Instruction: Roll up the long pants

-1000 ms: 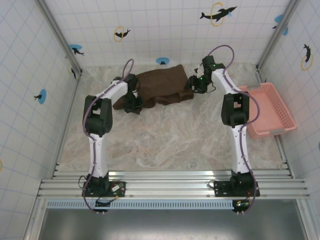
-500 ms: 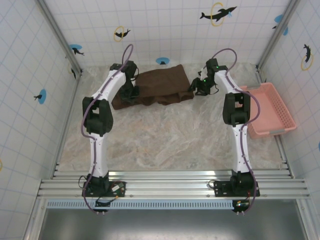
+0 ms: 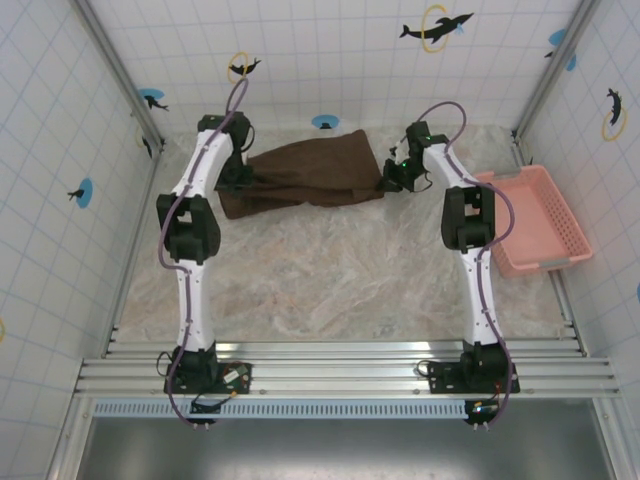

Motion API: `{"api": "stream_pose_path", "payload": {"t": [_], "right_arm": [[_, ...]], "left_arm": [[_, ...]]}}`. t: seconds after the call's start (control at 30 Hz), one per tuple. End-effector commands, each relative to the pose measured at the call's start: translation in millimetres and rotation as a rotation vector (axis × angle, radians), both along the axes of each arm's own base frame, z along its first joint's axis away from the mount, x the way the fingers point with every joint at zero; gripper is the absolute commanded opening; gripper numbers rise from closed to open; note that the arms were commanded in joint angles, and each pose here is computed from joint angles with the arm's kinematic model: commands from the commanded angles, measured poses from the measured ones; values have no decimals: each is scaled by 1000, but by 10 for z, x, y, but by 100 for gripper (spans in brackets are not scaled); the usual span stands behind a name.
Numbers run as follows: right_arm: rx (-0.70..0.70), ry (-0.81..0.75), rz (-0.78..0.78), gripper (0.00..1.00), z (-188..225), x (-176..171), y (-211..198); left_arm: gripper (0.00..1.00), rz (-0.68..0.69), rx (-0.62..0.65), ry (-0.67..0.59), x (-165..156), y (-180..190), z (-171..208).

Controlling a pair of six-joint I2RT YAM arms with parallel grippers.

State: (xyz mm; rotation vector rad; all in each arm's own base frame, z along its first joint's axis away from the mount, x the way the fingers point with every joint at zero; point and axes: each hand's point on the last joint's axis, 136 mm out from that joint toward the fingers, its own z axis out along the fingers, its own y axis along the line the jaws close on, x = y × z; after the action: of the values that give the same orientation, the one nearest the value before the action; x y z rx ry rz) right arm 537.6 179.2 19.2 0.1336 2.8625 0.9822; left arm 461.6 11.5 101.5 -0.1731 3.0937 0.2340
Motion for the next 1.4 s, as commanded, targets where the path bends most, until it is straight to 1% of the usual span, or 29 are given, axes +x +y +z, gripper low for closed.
{"api": "stream_pose_path", "payload": {"t": [0.0, 0.13, 0.3, 0.33, 0.43, 0.47, 0.5, 0.53, 0.57, 0.63, 0.67, 0.7, 0.73, 0.77, 0.83, 0.9, 0.97, 1.1, 1.2, 1.37], "right_arm": [[-54, 36, -9, 0, -79, -102, -144], [-66, 46, 13, 0, -53, -224, -160], [-84, 79, 38, 0, -61, -458, -201], [-88, 83, 45, 0, -68, -504, -203], [-93, 115, 64, 0, -109, -689, -198], [-95, 128, 69, 0, -125, -758, -197], [-96, 138, 79, 7, -129, -830, -186], [-95, 143, 86, 17, -114, -887, -180], [-99, 143, 97, 31, -89, -946, -174], [-115, 111, 113, 47, 49, -991, -178], [-130, 104, 122, 53, 77, -1000, -193], [-146, 55, 124, 57, 273, -956, -215], [-159, 26, 129, 61, 380, -924, -225], [-174, -2, 129, 62, 468, -870, -243], [-183, -36, 129, 63, 568, -760, -249], [-176, -54, 127, 63, 581, -641, -223], [-173, -68, 119, 63, 529, -498, -181], [-166, -100, 112, 64, 443, -249, -63], [-144, -97, 109, 64, 298, -109, 73], [-135, -87, 119, 63, 18, 16, 294]], "left_arm": [[0, 21, 122, 58, -142, 485, 82], [0, 26, 131, 114, -241, 555, -69], [0, 32, 139, 218, -484, 565, -433], [0, 40, 137, 195, -508, 567, -361], [0, 59, 148, 224, -638, 621, -535], [2, 73, 143, 234, -678, 647, -596], [7, 84, 142, 240, -705, 673, -634], [14, 90, 139, 241, -713, 689, -659], [37, 94, 143, 242, -717, 709, -672], [56, 102, 141, 228, -691, 717, -643], [67, 108, 145, 219, -678, 719, -604], [75, 122, 146, 206, -668, 723, -553], [82, 133, 138, 185, -654, 715, -488], [88, 149, 128, 157, -640, 695, -408], [97, 164, 109, 97, -619, 639, -253], [97, 183, 108, 44, -616, 619, -90], [97, 202, 75, -10, -582, 538, 31], [97, 267, 24, -76, -492, 441, 108], [97, 326, -37, -85, -364, 348, -57], [97, 412, -77, -7, -258, 216, -492]]}}
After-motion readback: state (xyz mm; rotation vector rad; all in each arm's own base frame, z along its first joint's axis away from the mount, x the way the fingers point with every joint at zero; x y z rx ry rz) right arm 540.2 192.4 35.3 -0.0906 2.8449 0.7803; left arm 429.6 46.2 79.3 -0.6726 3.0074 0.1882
